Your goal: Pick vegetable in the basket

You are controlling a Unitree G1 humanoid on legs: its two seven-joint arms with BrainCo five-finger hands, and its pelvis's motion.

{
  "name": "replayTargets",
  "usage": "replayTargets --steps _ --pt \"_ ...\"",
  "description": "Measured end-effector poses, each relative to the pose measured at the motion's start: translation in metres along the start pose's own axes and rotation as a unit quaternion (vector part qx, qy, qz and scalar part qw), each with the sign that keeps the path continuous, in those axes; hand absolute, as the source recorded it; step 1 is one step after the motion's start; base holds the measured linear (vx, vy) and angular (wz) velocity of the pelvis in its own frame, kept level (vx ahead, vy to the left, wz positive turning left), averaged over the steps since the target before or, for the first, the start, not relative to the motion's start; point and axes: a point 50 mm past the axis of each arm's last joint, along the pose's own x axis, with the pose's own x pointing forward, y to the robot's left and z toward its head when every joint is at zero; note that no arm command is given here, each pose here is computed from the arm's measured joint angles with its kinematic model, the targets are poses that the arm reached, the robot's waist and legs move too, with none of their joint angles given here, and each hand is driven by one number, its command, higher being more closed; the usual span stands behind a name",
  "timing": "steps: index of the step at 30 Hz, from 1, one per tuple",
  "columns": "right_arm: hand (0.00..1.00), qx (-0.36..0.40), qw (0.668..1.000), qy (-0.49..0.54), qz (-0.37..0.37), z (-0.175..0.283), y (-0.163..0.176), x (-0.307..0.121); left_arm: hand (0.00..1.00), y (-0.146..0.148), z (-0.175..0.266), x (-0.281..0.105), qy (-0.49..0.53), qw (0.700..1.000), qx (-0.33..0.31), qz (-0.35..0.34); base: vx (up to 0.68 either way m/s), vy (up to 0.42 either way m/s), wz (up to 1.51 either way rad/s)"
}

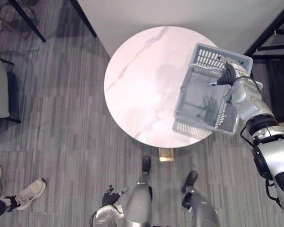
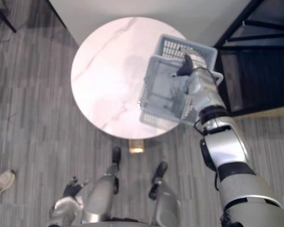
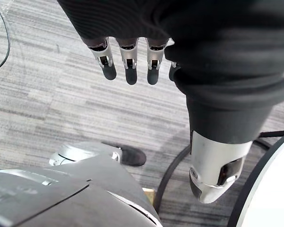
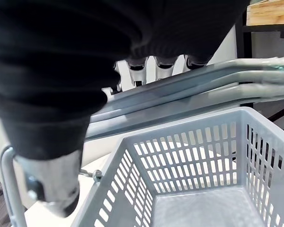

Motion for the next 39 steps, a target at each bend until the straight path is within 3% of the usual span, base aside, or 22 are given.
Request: replayTargets --steps 15,23,31,39 --pt "1.0 -0.012 1.0 -0.001 0.003 -0.003 0.009 -0.004 0.0 -0.001 0.002 0.0 -0.007 1.0 0.007 0.002 0.0 0.0 -0.01" --pt "1.0 -0.047 0.996 -0.064 0.046 0.014 0.035 -0.018 0.0 -0.002 0.004 0.001 -0.007 1.0 0.008 0.003 0.0 0.0 -0.06" --pt "1.0 -0.039 0.968 -0.215 0.123 0.052 0.081 -0.071 0.0 0.012 -0.01 -0.002 0.025 0.999 0.023 0.025 0.02 -0.009 -0.2" --pt "1.0 -0.042 0.938 -0.253 0.234 0.013 0.114 -0.153 0.0 0.029 -0.03 -0.009 0.06 0.996 0.065 0.027 0.01 0.003 -0.31"
